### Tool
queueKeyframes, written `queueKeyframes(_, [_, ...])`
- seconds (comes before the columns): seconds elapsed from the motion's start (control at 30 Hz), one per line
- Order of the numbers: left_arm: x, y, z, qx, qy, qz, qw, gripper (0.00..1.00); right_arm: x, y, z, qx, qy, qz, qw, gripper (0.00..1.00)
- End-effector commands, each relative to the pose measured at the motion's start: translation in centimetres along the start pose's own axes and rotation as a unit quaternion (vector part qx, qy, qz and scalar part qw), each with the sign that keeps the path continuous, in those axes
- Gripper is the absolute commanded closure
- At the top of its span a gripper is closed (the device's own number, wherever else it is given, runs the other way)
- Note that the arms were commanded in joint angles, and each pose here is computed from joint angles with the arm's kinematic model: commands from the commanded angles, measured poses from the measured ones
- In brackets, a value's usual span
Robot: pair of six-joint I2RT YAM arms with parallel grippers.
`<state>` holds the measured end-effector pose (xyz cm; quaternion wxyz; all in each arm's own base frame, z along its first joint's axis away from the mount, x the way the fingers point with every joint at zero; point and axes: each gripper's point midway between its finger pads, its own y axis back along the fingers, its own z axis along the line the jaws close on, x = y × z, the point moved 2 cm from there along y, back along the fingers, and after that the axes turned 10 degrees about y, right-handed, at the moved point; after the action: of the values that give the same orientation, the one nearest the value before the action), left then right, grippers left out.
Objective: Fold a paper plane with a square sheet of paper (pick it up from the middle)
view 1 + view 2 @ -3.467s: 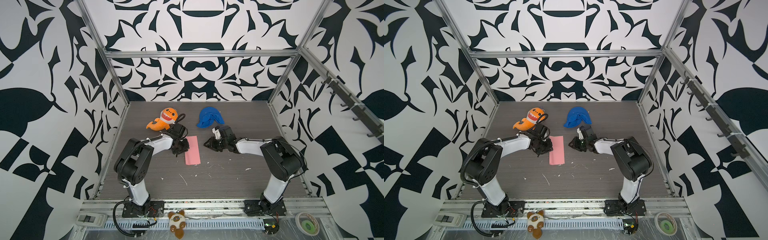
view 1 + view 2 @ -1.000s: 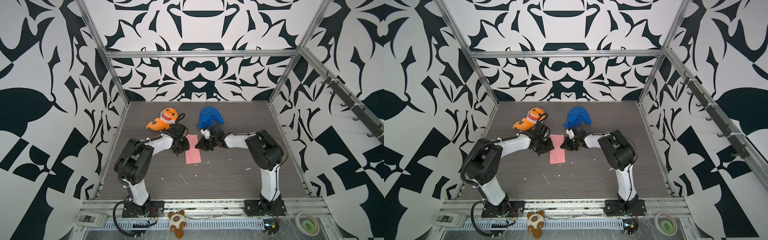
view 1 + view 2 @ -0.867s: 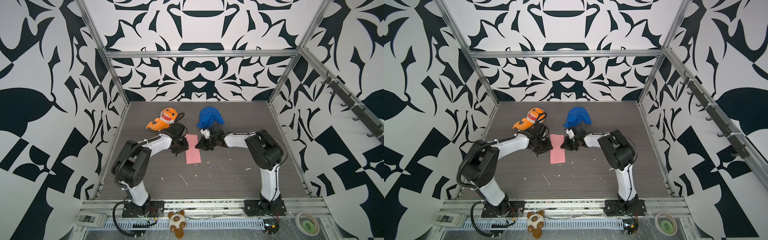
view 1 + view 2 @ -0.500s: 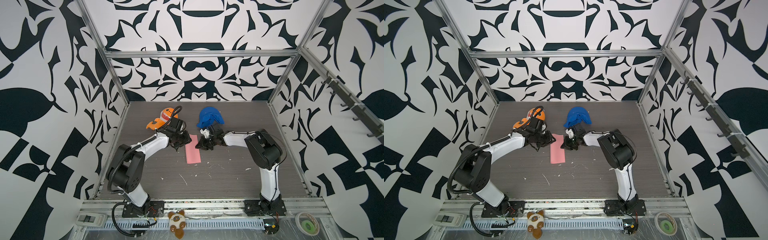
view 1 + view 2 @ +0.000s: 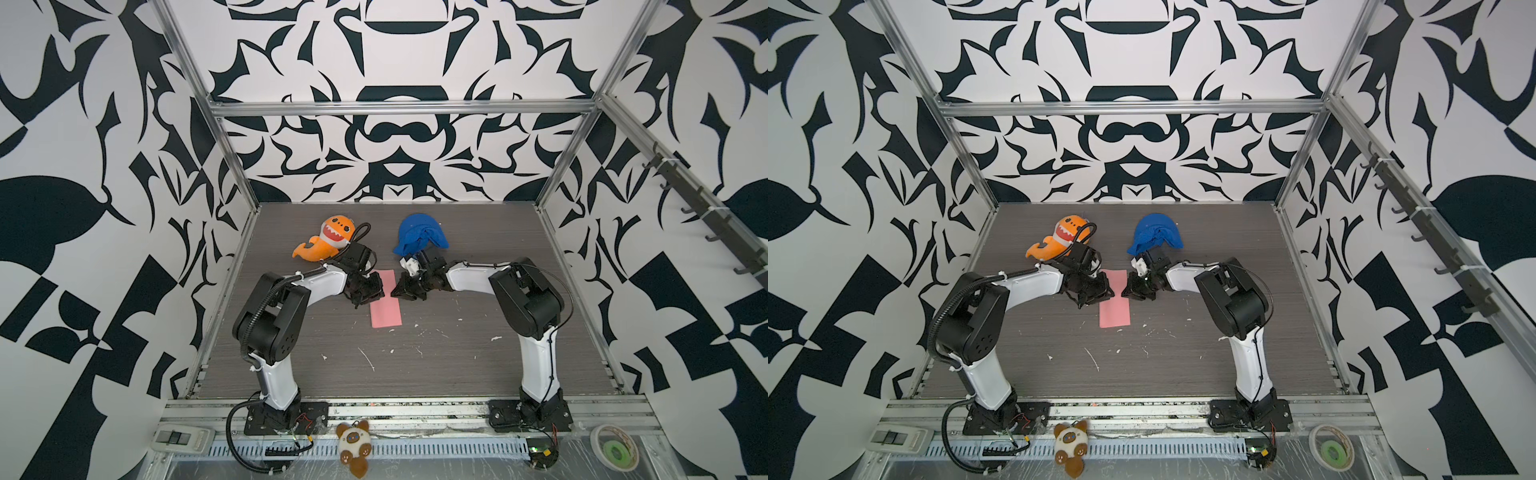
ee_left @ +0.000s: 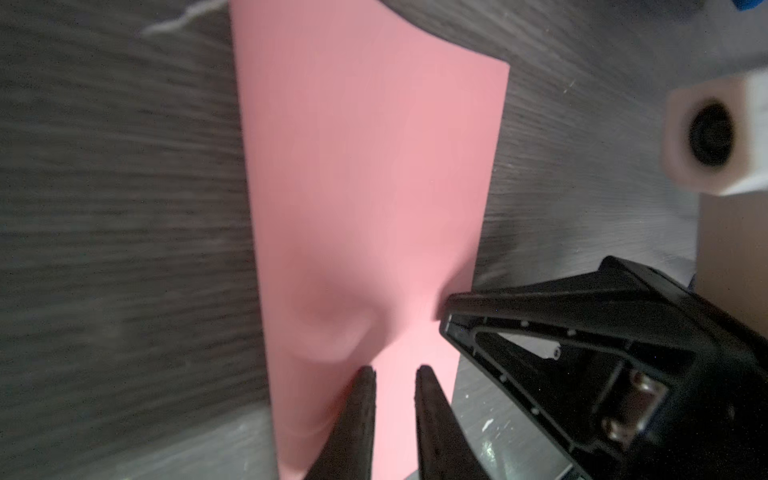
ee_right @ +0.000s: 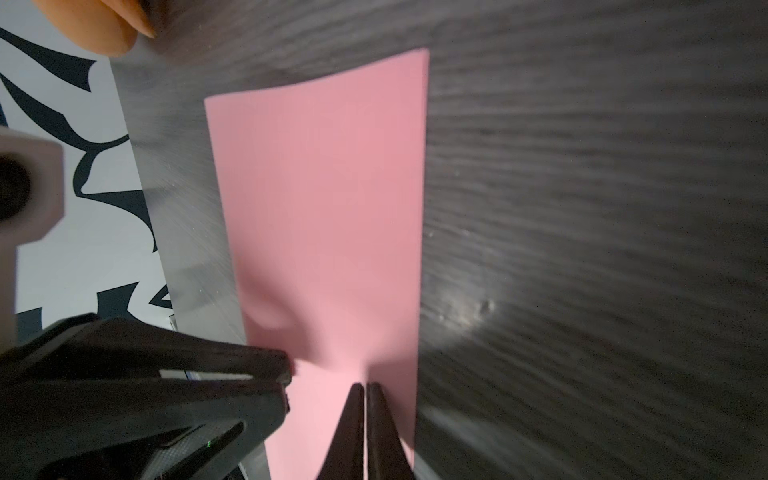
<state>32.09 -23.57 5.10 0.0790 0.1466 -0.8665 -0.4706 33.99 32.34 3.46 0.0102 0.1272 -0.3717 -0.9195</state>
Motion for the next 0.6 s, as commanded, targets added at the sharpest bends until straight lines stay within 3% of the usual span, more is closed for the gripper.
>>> queueKeyframes(0.0, [0.0,-0.4,1.7,-0.033,0.005,0.005,0.999,0.79,3.7,-1.2,-4.9,0.092,-0.045,0.056,0.993,0.90])
queueKeyframes(0.57, [0.8,0.1,6.7,-0.102,0.042,0.003,0.994,0.78,4.6,-1.1,-6.1,0.123,-0.044,0.072,0.989,0.91])
